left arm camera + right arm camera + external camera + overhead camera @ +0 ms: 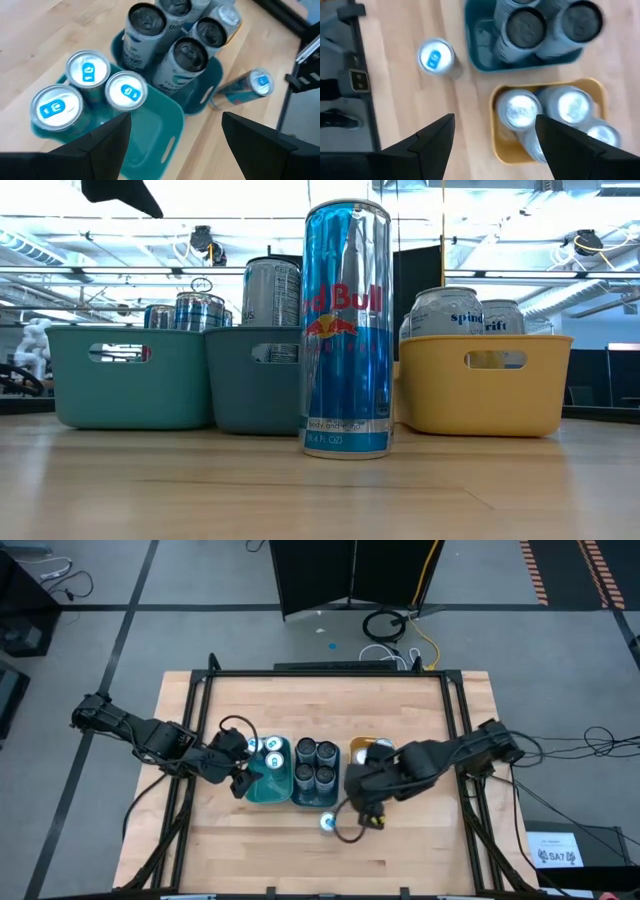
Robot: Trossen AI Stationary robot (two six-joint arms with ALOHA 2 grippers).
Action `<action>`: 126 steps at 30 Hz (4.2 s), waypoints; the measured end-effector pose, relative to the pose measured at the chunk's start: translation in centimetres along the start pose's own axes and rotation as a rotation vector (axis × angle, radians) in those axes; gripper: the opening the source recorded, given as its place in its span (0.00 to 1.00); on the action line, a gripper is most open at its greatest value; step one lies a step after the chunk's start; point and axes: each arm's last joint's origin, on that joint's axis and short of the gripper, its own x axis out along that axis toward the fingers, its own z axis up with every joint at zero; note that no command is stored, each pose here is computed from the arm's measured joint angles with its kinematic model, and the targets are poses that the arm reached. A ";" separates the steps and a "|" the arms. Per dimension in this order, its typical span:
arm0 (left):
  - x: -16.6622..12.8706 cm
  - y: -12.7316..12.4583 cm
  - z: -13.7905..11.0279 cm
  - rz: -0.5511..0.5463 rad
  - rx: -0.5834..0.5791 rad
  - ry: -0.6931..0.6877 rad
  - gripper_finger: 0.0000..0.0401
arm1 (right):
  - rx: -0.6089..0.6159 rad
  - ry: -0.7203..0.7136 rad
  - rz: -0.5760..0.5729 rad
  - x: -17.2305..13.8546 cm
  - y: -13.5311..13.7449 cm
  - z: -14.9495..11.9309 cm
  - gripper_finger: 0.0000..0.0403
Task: Sort soda cans
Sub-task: Put the blue soda can into the green bin
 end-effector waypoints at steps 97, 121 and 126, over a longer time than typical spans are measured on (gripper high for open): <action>19.0 -14.6 -0.3 -0.067 0.651 0.076 0.80 | 0.059 -0.559 0.351 4.2 -5.3 -17.6 0.67; 19.3 -14.9 -0.4 -0.079 0.605 0.106 0.63 | 0.058 -0.557 0.353 4.2 -5.3 -17.6 0.67; 17.7 -15.9 1.3 -0.096 0.619 0.077 0.63 | 0.057 -0.557 0.352 4.2 -5.3 -17.6 0.67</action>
